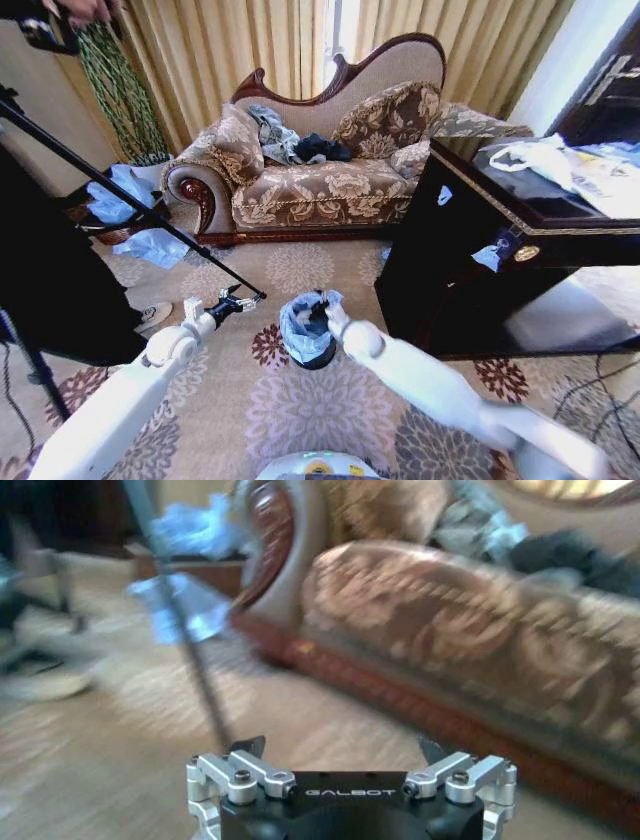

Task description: Place a garbage bag over the trash bin.

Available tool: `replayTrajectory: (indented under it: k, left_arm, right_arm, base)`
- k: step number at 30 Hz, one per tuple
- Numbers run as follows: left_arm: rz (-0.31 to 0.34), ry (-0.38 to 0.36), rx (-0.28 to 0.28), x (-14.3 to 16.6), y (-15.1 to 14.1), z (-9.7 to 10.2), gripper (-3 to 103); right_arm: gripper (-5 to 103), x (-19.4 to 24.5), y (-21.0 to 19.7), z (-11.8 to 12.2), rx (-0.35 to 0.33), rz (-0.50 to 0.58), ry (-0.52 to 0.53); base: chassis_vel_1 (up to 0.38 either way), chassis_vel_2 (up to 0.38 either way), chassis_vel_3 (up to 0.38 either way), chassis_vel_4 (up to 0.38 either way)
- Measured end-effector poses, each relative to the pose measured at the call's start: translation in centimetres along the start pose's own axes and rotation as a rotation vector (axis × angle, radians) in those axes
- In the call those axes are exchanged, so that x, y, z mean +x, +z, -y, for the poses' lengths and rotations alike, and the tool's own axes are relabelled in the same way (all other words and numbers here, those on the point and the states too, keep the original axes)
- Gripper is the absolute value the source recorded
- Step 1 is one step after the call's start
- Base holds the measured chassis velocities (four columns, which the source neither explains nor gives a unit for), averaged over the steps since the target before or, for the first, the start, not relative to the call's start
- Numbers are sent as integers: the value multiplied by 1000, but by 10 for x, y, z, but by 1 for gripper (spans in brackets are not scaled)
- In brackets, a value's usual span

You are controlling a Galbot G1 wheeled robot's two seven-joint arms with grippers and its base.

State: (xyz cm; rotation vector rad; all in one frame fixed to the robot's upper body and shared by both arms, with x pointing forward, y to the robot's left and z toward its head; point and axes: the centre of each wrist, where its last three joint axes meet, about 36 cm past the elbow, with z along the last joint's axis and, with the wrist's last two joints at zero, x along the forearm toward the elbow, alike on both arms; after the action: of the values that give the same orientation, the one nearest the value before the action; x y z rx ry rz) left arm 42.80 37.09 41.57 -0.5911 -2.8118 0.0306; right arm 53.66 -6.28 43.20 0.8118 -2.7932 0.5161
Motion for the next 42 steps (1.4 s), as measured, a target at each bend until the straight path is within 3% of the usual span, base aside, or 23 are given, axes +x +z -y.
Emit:
replayTrajectory:
  k: [8, 11, 14, 16, 17, 21, 26, 29, 34, 42]
  left_arm:
    - [22, -12, 38, 4, 6, 5, 99]
    - [30, -20, 64, 2, 12, 12, 99]
    - [39, -35, 79, 0, 15, 16, 99]
    - [38, -74, 106, 2, 23, 17, 99]
    - [38, -74, 106, 2, 23, 17, 99]
    - [39, -110, 113, 7, 35, 15, 99]
    - [32, -128, 137, 6, 46, 6, 99]
    - [26, -132, 159, 3, 51, 4, 99]
    - [21, -130, 175, -3, 59, 1, 99]
    - [10, -129, 196, -11, 70, -1, 99]
  right_arm:
    - [100, -37, -64, -1, 33, -65, 162]
    - [100, -55, -96, -28, 26, -208, 337]
    - [100, -58, -111, -44, 55, -280, 409]
    - [100, -52, -120, -69, 109, -350, 507]
    - [100, -52, -120, -69, 109, -350, 507]
    - [100, -43, -111, -116, 74, -478, 542]
    - [100, -52, -85, -151, 33, -581, 597]
    - [100, -61, -73, -155, 21, -612, 634]
    - [100, -62, -50, -143, 107, -633, 660]
    - [100, -62, -12, -128, 40, -703, 703]
  base:
    - [0, 0, 0, 0]
    - [0, 0, 0, 0]
    - [0, 0, 0, 0]
    - [0, 0, 0, 0]
    - [0, 0, 0, 0]
    - [0, 0, 0, 0]
    - [0, 0, 0, 0]
    - [0, 0, 0, 0]
    - [0, 0, 0, 0]
    - [0, 0, 0, 0]
